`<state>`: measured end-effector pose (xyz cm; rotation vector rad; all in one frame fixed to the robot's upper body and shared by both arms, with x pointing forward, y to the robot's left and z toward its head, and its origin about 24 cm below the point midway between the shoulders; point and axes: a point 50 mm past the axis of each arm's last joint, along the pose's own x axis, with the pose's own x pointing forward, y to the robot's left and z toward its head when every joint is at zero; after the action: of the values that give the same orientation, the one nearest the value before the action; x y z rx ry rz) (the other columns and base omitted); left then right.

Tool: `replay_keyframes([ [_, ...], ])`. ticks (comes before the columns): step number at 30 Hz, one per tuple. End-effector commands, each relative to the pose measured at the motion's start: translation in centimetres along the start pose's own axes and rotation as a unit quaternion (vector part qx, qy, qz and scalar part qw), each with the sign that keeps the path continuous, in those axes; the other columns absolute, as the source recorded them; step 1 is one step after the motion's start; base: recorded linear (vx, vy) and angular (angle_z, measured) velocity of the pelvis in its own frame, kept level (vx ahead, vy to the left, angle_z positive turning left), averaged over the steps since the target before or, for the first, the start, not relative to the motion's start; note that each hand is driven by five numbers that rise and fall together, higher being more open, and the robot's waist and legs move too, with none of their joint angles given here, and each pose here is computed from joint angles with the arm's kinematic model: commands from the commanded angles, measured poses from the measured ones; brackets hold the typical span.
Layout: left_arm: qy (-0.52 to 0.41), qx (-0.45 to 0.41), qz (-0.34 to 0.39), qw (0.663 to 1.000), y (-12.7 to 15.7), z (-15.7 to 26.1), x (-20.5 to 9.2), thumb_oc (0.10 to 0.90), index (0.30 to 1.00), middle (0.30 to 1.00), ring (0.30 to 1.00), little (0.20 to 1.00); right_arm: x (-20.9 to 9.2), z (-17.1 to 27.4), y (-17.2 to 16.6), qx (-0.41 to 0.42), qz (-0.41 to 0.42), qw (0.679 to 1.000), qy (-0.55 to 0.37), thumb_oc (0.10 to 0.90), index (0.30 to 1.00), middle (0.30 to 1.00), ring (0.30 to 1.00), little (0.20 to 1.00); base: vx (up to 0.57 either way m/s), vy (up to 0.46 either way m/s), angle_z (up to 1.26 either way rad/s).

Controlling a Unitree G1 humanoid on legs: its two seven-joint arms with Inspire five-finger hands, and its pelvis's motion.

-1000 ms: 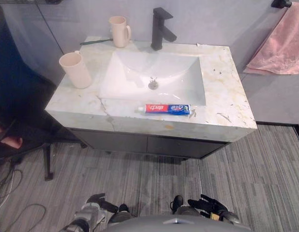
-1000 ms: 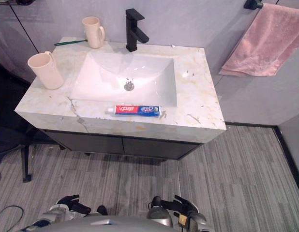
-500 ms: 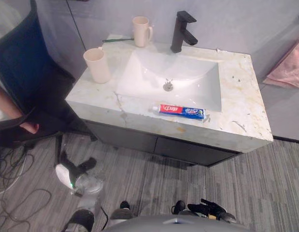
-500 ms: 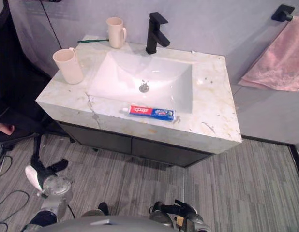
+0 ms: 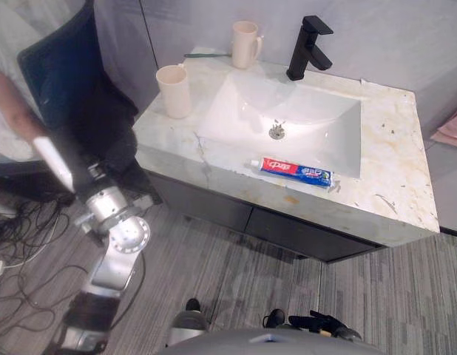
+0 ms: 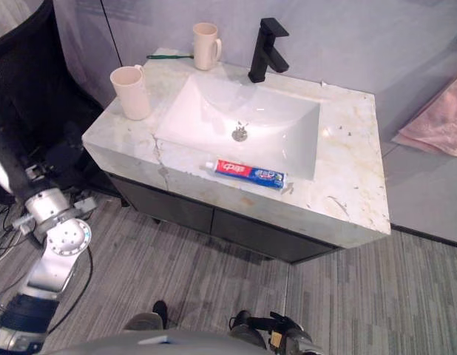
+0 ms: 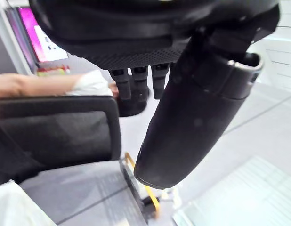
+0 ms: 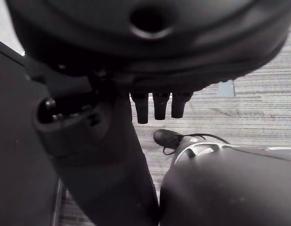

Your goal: Organize the bathroom.

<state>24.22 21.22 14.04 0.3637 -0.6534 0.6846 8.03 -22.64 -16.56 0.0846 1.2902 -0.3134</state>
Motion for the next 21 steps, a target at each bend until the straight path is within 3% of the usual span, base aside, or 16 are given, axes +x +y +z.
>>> replay_keyframes([
  [1,-0.155,-0.034,-0.102,0.982,-2.3,5.4,2.2,0.8,0.9,0.9,0.9,0.9,0.1,0.9,-0.9,-0.002,-0.015,1.0,-0.003,0.8,0.9,0.9,0.9,0.9,0.0,0.0,0.0],
  [5,-0.198,-0.021,-0.245,0.949,-5.0,7.8,2.7,0.8,0.9,0.9,0.9,0.9,0.1,0.9,-1.4,-0.026,-0.021,0.999,0.001,0.8,0.9,0.9,0.9,0.9,0.01,0.049,-0.05],
  [9,-0.209,-0.044,-0.303,0.929,-6.3,9.2,3.2,0.8,0.9,0.9,0.9,0.9,0.1,0.8,-1.7,-0.034,-0.021,0.999,0.007,0.8,0.9,0.9,0.9,0.9,0.03,0.039,-0.13],
  [14,-0.224,-0.035,-0.319,0.92,-6.7,9.5,4.0,0.8,0.9,0.9,0.9,0.9,0.1,0.5,-2.0,-0.042,-0.024,0.999,0.013,0.8,0.9,0.9,0.9,0.9,0.03,0.023,-0.17],
  [21,-0.193,0.06,-0.422,0.884,-7.8,8.5,6.0,0.8,0.9,0.9,0.9,0.9,0.0,0.1,-3.1,-0.058,-0.041,0.997,0.026,0.8,0.9,0.9,0.9,0.9,0.02,0.014,-0.03],
])
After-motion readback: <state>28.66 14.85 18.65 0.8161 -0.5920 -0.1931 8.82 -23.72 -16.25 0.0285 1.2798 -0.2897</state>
